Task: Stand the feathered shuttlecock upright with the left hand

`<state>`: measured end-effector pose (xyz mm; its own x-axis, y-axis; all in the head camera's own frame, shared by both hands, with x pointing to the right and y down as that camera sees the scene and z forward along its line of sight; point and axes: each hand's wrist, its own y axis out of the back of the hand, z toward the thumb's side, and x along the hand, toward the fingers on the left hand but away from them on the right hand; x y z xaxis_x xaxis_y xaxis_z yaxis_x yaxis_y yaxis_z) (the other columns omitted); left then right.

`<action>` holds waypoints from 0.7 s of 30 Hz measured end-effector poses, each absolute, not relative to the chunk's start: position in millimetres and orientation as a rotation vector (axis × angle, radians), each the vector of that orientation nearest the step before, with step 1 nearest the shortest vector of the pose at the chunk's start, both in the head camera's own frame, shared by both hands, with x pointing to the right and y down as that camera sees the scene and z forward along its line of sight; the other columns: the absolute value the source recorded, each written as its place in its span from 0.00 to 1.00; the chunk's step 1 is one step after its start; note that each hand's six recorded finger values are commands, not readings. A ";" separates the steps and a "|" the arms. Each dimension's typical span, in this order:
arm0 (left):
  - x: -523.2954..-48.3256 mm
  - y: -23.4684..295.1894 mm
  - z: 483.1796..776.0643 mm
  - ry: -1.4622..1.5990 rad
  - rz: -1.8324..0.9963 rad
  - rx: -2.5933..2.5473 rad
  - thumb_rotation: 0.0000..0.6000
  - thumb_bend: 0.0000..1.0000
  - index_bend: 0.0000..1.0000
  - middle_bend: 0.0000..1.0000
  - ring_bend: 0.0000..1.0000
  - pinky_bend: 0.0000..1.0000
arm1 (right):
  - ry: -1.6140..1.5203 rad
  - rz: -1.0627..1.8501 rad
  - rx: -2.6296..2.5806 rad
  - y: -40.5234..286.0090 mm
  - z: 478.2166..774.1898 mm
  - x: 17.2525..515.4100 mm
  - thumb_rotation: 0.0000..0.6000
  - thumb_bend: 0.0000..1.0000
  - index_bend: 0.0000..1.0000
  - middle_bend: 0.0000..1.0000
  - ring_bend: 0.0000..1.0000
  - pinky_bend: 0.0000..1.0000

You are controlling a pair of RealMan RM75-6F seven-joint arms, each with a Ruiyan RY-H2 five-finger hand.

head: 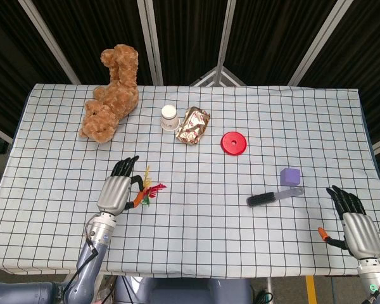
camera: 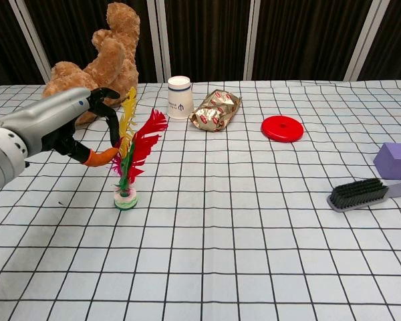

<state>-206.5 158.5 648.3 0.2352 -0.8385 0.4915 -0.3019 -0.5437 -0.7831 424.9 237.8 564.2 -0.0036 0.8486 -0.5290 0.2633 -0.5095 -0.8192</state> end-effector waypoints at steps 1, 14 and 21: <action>-207.0 159.3 649.2 1.037 -1.297 -1.974 1.00 0.36 0.36 0.00 0.00 0.00 | -1.147 1.541 -1.782 237.6 564.1 425.0 1.00 0.34 0.00 0.00 0.00 0.00; -219.1 153.4 616.4 1.109 -1.177 -1.978 1.00 0.13 0.00 0.00 0.00 0.00 | -1.144 1.543 -1.781 237.8 564.1 425.9 1.00 0.34 0.00 0.00 0.00 0.00; -260.0 156.2 586.9 1.131 -1.160 -1.881 1.00 0.12 0.00 0.00 0.00 0.00 | -1.135 1.548 -1.772 238.0 563.9 427.2 1.00 0.34 0.00 0.00 0.00 0.00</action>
